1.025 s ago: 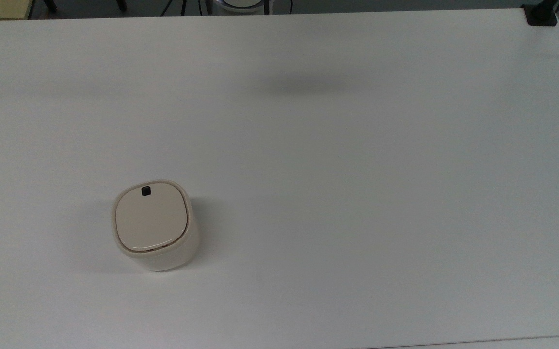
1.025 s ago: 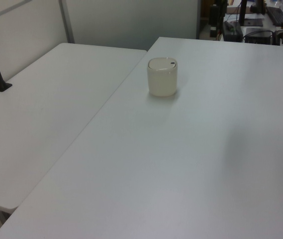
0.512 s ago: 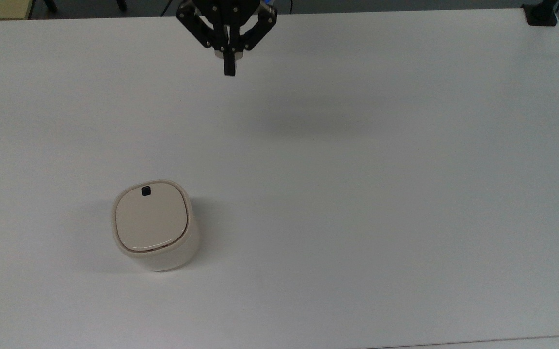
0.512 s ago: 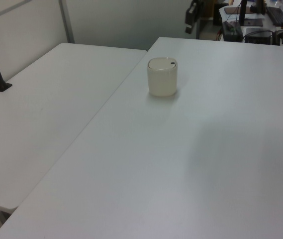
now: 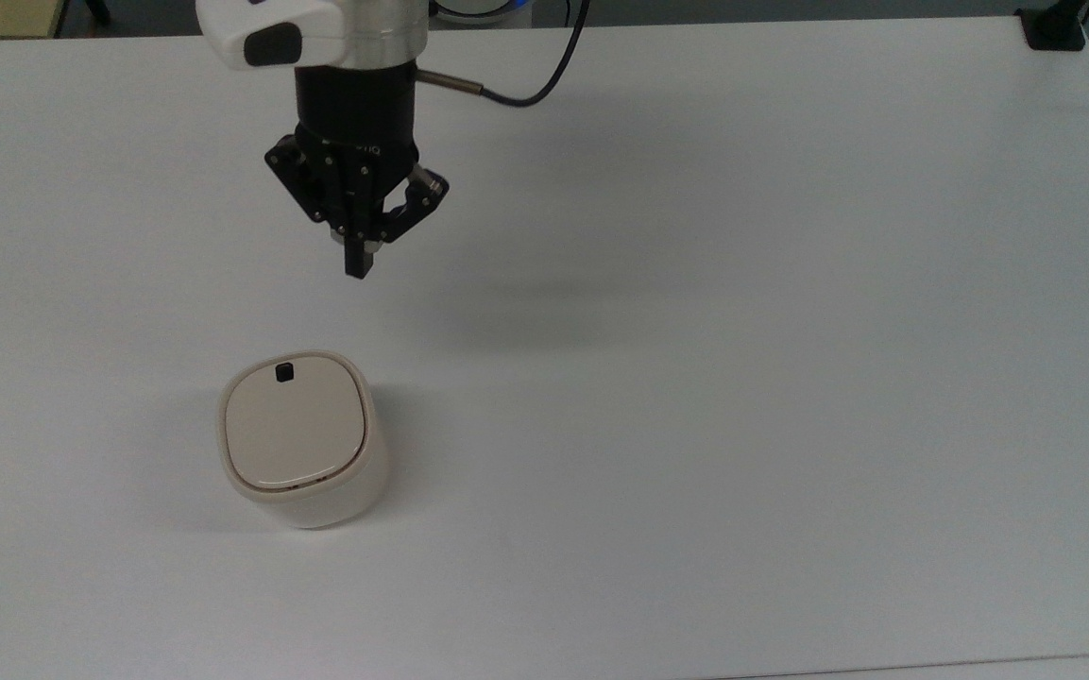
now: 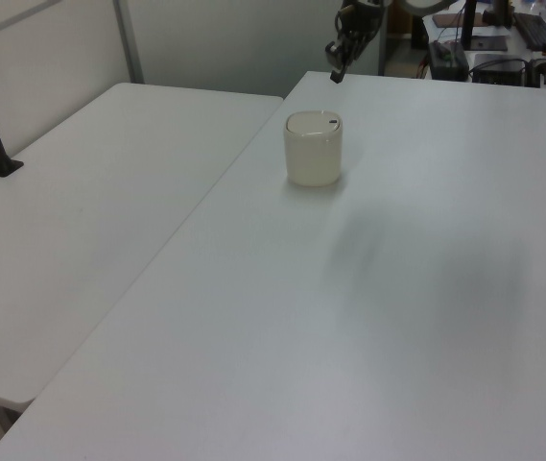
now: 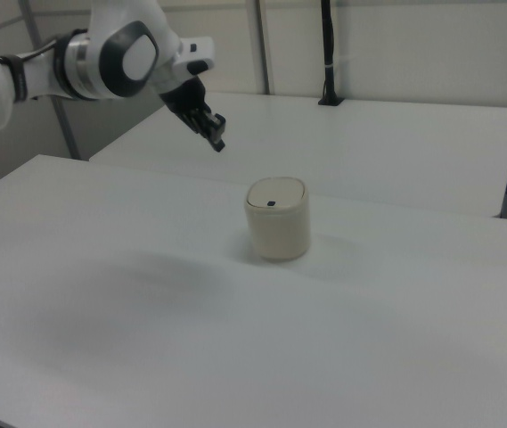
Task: Open the trash bin
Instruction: 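Move the gripper down toward the cream bin's lid, then press the gripper tips onto the lid near its dark button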
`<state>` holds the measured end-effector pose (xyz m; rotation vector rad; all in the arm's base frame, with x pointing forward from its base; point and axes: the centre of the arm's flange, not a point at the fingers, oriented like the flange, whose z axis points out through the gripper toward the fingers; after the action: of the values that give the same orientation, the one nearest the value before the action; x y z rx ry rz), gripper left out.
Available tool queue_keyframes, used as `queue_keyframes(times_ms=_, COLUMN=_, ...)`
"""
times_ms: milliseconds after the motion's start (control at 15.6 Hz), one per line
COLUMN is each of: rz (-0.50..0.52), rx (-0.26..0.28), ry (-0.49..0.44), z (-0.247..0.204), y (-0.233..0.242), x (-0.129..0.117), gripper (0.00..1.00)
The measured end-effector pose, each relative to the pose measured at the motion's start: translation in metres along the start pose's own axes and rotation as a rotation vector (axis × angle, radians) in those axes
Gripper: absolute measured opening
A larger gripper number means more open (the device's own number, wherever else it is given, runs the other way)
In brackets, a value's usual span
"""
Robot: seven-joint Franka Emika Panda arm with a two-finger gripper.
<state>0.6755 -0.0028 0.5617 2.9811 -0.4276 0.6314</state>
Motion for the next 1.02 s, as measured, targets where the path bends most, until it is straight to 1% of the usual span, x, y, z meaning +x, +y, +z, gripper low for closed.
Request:
queue_keyframes(times_ms=128, rz=0.091, rx=-0.009, ry=0.048, z=0.021, y=0.010, x=0.009, gripper=0.01)
queue_keyframes(times_ms=256, rz=0.140, rx=-0.022, ry=0.071, z=0.040, y=0.018, x=0.013, gripper=0.01)
queue_keyframes(times_ms=320, rz=0.156, rx=-0.037, ry=0.075, z=0.048, y=0.024, x=0.015, gripper=0.01)
queue_keyframes(times_ms=448, rz=0.168, rx=-0.066, ry=0.063, z=0.063, y=0.034, x=0.014, gripper=0.01)
queue_keyframes(times_ms=640, rz=0.167, rx=-0.094, ry=0.043, z=0.085, y=0.038, x=0.011, gripper=0.01)
queue_keyframes(times_ms=769, rz=0.166, rx=-0.105, ry=0.035, z=0.102, y=0.039, x=0.008, gripper=0.01)
queue_keyframes(times_ms=1025, rz=0.189, rx=-0.115, ry=0.056, z=0.132, y=0.038, x=0.004, gripper=0.01)
